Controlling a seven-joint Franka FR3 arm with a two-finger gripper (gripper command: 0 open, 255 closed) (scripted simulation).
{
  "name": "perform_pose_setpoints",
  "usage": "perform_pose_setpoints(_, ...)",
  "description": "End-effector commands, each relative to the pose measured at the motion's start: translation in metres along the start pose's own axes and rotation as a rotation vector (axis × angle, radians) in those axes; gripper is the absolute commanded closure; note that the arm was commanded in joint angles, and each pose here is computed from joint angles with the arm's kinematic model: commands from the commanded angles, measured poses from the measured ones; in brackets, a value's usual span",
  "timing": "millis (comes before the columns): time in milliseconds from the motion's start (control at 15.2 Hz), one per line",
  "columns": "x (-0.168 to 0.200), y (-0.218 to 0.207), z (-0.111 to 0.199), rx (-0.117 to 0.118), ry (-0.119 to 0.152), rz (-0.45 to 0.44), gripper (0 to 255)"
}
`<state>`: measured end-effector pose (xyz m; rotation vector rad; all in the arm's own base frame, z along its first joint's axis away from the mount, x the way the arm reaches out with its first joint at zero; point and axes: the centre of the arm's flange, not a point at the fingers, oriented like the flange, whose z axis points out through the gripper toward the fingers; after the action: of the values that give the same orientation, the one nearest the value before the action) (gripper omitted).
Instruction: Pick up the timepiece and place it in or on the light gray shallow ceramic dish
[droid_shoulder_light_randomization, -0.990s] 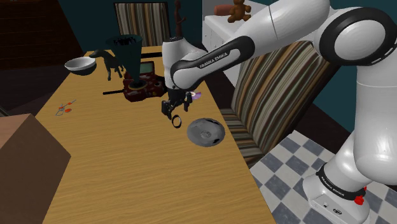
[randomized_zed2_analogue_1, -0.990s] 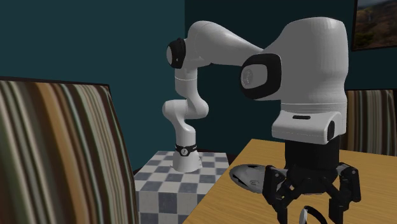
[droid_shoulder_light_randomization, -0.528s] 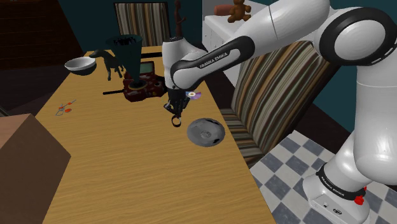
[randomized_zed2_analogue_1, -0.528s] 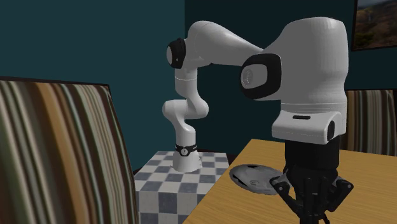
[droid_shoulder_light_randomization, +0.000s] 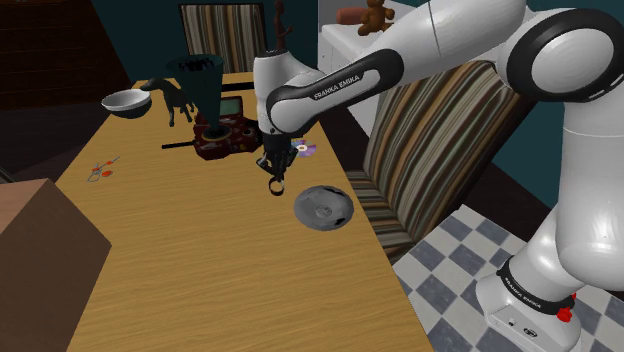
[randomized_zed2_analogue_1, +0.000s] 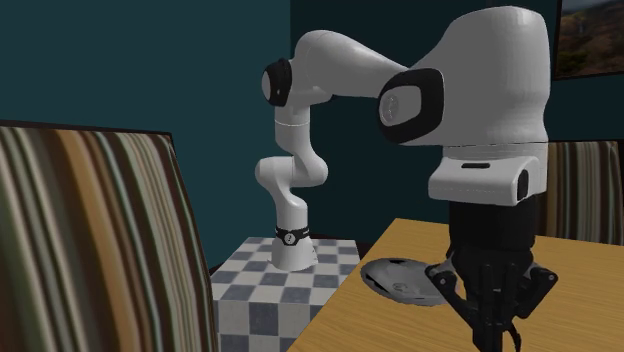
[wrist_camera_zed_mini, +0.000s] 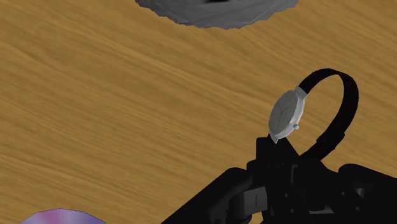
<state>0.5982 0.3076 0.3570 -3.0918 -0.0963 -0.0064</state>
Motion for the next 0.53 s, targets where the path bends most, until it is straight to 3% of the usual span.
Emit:
perform_pose_setpoints(0,-0.001,0.0,-0.009,0.0,0.0,0.0,255)
perform_pose_setpoints(462,0.0,-0.002,-0.046,0.0,0.0,0.0,255)
